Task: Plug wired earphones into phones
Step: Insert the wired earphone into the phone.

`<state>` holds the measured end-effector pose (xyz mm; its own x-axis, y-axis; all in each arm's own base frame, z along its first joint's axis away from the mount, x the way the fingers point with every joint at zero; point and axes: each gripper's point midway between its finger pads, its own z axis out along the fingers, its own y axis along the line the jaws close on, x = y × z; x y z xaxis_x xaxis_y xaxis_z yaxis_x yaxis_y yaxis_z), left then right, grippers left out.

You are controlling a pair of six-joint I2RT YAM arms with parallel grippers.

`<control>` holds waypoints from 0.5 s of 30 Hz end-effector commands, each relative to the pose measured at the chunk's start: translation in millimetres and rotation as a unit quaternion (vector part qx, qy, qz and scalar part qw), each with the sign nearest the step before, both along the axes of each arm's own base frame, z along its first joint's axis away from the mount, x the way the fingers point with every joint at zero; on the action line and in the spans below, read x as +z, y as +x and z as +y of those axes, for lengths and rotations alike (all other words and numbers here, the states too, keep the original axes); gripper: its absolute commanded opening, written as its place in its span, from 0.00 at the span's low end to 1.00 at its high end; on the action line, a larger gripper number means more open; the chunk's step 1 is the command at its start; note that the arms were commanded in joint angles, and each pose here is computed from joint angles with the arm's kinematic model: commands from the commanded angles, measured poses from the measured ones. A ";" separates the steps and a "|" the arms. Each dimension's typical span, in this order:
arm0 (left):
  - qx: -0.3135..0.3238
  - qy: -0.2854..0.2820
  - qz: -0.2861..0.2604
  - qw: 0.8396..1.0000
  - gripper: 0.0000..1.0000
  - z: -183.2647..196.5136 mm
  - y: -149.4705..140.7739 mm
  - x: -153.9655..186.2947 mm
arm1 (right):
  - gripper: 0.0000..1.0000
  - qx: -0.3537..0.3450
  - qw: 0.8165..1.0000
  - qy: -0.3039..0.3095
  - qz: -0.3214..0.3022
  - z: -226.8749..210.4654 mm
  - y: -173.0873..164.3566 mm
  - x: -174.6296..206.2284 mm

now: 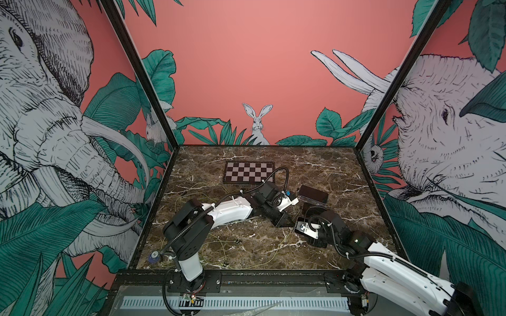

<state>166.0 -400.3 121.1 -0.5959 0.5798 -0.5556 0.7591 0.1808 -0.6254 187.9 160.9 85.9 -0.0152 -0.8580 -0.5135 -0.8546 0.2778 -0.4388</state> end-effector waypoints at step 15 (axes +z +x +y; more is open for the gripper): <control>-0.058 -0.037 -0.014 0.998 0.00 -0.7 -14.7 17.2 | 0.63 0.099 0.963 0.196 -0.154 59.4 6.4 111.2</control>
<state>158.4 -396.0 127.6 -0.5721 0.5953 -0.5643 0.7552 0.1138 -0.6456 181.4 164.2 91.1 0.0356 -0.8316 -0.5542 -0.8515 0.2651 -0.4525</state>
